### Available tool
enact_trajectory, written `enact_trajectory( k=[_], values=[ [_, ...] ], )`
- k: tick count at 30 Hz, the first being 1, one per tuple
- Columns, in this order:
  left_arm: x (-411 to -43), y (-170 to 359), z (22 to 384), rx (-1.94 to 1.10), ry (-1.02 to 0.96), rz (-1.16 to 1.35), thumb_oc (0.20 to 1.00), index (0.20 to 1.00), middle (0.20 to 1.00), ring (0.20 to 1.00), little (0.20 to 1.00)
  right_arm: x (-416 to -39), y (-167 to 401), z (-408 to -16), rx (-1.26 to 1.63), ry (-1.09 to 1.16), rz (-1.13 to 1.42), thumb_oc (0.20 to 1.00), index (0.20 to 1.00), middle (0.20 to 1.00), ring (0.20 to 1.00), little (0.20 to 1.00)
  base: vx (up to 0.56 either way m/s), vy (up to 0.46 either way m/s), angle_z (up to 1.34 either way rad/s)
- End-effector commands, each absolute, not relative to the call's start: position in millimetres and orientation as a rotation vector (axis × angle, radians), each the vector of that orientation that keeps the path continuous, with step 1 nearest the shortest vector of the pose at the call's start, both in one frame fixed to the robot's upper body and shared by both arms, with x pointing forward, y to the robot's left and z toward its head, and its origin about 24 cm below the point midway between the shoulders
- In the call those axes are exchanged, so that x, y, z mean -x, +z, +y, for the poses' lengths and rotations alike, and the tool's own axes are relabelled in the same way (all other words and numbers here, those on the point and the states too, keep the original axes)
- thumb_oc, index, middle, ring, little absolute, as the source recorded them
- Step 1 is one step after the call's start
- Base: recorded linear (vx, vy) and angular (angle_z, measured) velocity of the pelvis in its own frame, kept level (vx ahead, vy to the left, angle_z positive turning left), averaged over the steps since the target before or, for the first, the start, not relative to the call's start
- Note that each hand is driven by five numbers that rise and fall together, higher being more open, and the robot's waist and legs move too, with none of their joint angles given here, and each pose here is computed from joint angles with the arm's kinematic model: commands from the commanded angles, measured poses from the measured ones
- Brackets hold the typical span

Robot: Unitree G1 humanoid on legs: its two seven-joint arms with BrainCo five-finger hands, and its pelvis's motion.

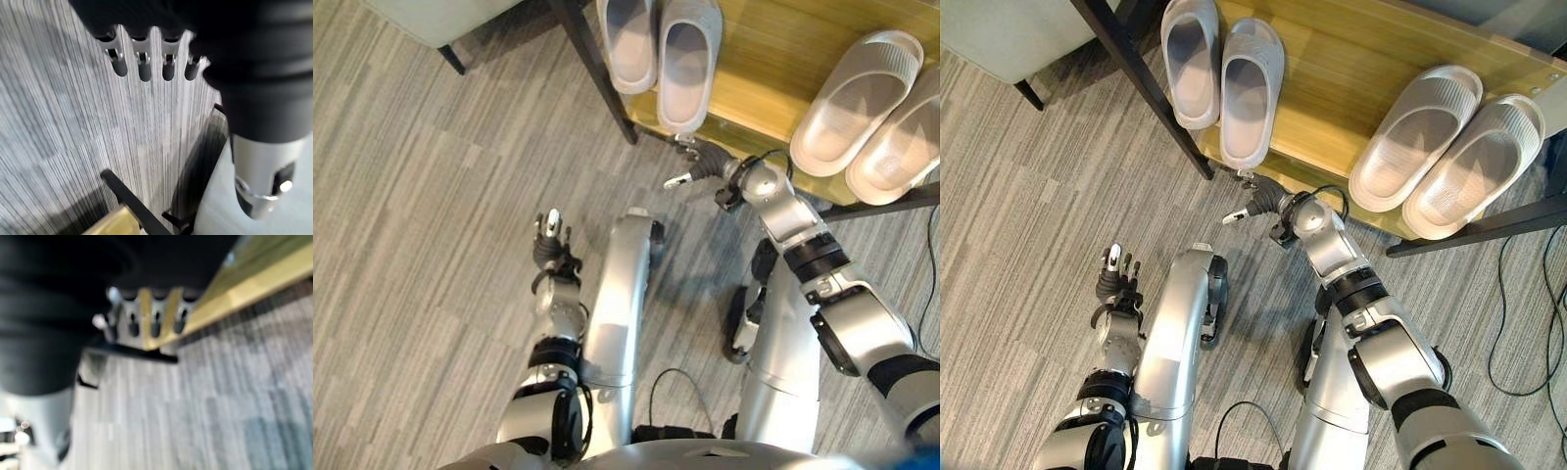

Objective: Arrange the slippers neatly on the shoe rack.

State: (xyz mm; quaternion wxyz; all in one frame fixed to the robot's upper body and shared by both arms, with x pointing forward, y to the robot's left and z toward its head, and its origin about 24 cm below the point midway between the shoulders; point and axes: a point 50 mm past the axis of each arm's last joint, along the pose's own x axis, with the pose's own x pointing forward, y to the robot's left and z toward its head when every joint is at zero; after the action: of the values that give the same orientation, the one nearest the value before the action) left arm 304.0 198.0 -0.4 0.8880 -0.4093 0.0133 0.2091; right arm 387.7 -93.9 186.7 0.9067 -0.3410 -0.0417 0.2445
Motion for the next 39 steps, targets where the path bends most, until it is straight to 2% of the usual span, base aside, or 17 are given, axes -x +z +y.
enact_trajectory(
  k=[1, 15, 26, 39],
  values=[
    [-290.9, -22.9, 125.7, 0.926, 0.339, 0.165, 1.0, 1.0, 1.0, 1.0, 1.0, -384.2, 257.2, -71.0, 0.76, 0.48, -0.373, 1.0, 1.0, 1.0, 1.0, 1.0, 0.0, 0.0, 0.0],
    [-287.3, -26.8, 121.8, 0.909, 0.329, 0.185, 1.0, 1.0, 1.0, 1.0, 1.0, -389.9, 266.5, -81.1, 0.713, 0.376, -0.42, 1.0, 1.0, 1.0, 1.0, 1.0, 0.0, 0.0, 0.0],
    [-286.6, -27.9, 121.3, 0.907, 0.327, 0.192, 1.0, 1.0, 1.0, 1.0, 1.0, -391.0, 256.5, -76.4, 0.705, 0.427, -0.366, 1.0, 1.0, 1.0, 1.0, 1.0, 0.0, -0.001, 0.0],
    [-291.0, -18.8, 132.3, 0.939, 0.362, 0.133, 1.0, 1.0, 1.0, 1.0, 1.0, -353.1, 235.8, -85.1, 0.786, 0.594, -0.382, 1.0, 1.0, 1.0, 1.0, 1.0, 0.0, -0.005, 0.0]
  ],
)
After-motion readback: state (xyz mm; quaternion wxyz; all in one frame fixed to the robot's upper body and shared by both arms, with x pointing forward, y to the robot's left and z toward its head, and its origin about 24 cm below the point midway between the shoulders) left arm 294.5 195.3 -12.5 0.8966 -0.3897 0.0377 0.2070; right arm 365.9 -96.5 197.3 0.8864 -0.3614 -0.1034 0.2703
